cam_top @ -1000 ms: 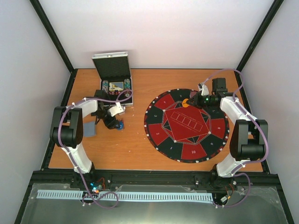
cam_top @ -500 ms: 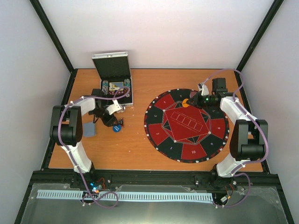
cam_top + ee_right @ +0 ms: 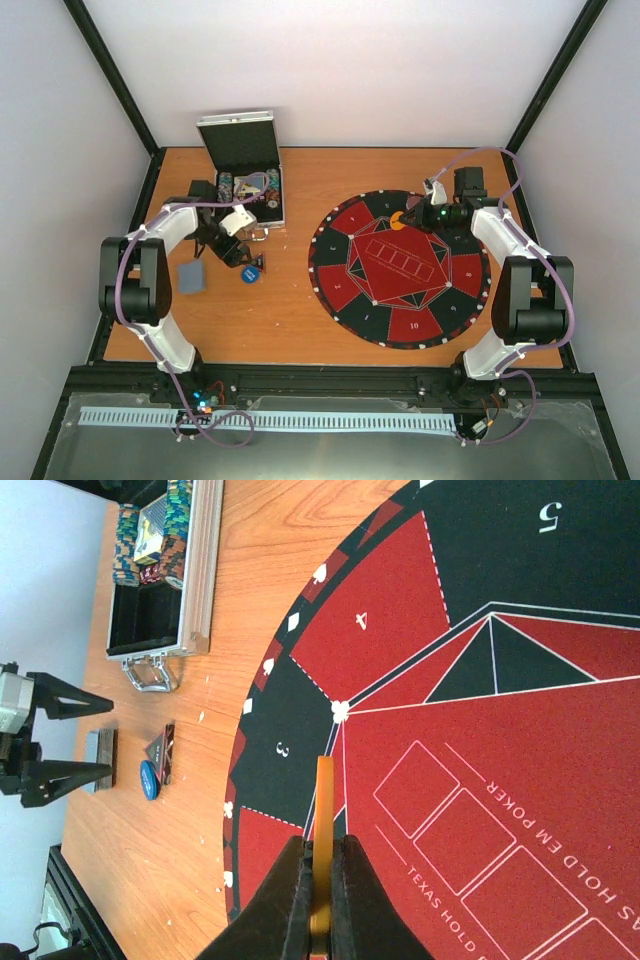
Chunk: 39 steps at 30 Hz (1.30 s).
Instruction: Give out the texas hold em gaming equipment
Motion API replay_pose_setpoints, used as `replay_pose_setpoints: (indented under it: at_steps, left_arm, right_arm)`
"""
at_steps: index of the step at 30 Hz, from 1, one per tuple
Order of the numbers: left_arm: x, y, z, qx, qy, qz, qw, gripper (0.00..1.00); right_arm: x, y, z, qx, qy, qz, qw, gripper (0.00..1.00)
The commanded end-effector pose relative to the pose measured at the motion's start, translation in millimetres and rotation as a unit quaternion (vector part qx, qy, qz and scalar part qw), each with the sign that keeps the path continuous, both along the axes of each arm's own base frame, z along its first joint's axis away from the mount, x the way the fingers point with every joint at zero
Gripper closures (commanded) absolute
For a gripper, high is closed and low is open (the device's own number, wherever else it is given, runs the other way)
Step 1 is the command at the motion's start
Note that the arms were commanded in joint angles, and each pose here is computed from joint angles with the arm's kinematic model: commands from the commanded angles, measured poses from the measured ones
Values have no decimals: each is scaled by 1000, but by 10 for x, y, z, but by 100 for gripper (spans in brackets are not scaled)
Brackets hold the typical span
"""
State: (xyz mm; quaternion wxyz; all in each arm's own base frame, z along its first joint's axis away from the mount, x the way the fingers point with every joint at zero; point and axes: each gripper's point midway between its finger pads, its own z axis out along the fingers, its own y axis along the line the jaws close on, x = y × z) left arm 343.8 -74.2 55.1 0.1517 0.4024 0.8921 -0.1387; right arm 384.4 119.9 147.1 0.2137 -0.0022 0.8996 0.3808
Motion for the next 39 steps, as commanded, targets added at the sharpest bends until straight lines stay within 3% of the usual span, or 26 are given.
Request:
replay_pose_setpoints:
  at_steps: [1,4,15,29,39]
  left_arm:
    - [-237,56,43,29,50,63,996,7]
    - [-420,-22,-7,30,74,72,994,0]
    - [-435,-198,-175,8,63,89,994,0]
    - [-425,-128,-372,52,50,134,988,8]
    - [-533,-108,-543,115,48,116,985,10]
  right_arm:
    - [27,-5,60,4,-10,3,1000,97]
    - [36,0,56,6,-9,3,1000,97]
    - [23,18,98,15,-13,5,1000,97]
    - [29,33,75,22,-7,5,1000,97]
    - [18,33,58,21,-7,5,1000,96]
